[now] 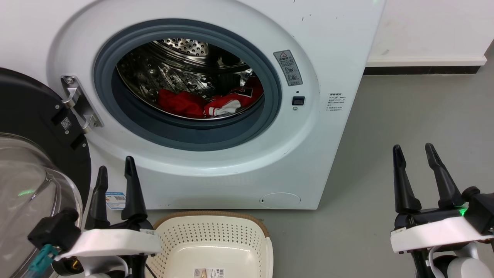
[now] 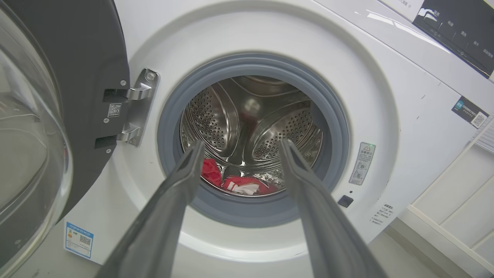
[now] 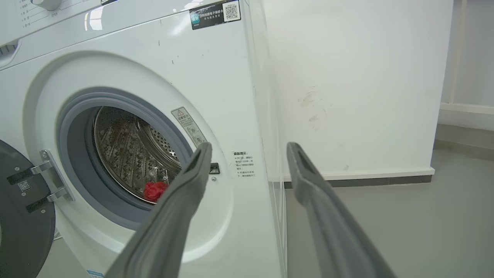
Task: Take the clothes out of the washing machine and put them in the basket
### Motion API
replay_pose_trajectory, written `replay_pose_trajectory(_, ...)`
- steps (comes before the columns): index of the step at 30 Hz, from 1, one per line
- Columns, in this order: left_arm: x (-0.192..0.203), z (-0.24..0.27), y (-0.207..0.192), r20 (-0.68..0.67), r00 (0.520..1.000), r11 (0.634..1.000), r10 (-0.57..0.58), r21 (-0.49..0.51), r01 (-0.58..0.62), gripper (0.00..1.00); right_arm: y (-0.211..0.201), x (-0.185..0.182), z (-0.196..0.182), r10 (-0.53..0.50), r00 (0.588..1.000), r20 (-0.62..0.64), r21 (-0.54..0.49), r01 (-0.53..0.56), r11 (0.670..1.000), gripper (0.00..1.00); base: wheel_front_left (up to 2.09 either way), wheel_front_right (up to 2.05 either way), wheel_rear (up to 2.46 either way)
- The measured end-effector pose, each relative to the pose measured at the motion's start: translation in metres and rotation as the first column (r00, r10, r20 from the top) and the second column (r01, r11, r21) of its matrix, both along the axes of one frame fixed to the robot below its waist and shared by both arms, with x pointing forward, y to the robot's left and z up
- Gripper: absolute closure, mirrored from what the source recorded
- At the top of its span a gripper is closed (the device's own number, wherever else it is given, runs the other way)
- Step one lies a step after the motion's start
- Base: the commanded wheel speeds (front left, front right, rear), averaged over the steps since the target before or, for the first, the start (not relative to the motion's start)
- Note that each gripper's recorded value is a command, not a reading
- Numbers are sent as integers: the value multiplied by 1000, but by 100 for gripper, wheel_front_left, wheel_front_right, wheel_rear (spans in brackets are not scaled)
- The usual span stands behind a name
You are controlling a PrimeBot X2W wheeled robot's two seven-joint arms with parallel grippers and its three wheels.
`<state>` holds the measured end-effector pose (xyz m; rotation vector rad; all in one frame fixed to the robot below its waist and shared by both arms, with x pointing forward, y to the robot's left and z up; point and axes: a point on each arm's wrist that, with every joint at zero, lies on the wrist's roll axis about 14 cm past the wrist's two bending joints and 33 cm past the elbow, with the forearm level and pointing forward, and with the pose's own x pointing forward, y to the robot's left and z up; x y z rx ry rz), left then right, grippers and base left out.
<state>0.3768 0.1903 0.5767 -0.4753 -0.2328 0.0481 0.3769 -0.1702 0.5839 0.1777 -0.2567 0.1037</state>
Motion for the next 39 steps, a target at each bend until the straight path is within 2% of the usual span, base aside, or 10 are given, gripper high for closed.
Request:
replay_pose_trajectory(8, -2, -8, -12, -22, 1000, 994, 3, 111, 0, 0, 0, -4, -20, -11, 999, -47, -56, 9, 998, 0, 0, 0, 0)
replay_pose_trajectory(13, -5, -26, -17, -68, 998, 992, -17, 121, 26, 0, -5, -4, -27, -28, 998, -62, -76, 23, 997, 0, 0, 0, 0)
replay_pose_trajectory(19, -7, -34, -23, -82, 996, 981, -38, 186, 53, 0, -5, -6, -36, -31, 996, -81, -100, 23, 995, 0, 0, 0, 0)
replay_pose_trajectory(39, -13, -55, -47, -124, 990, 909, -73, 400, 117, 0, 2, -11, -47, -32, 996, -84, -275, 8, 961, 0, 0, 0, 0)
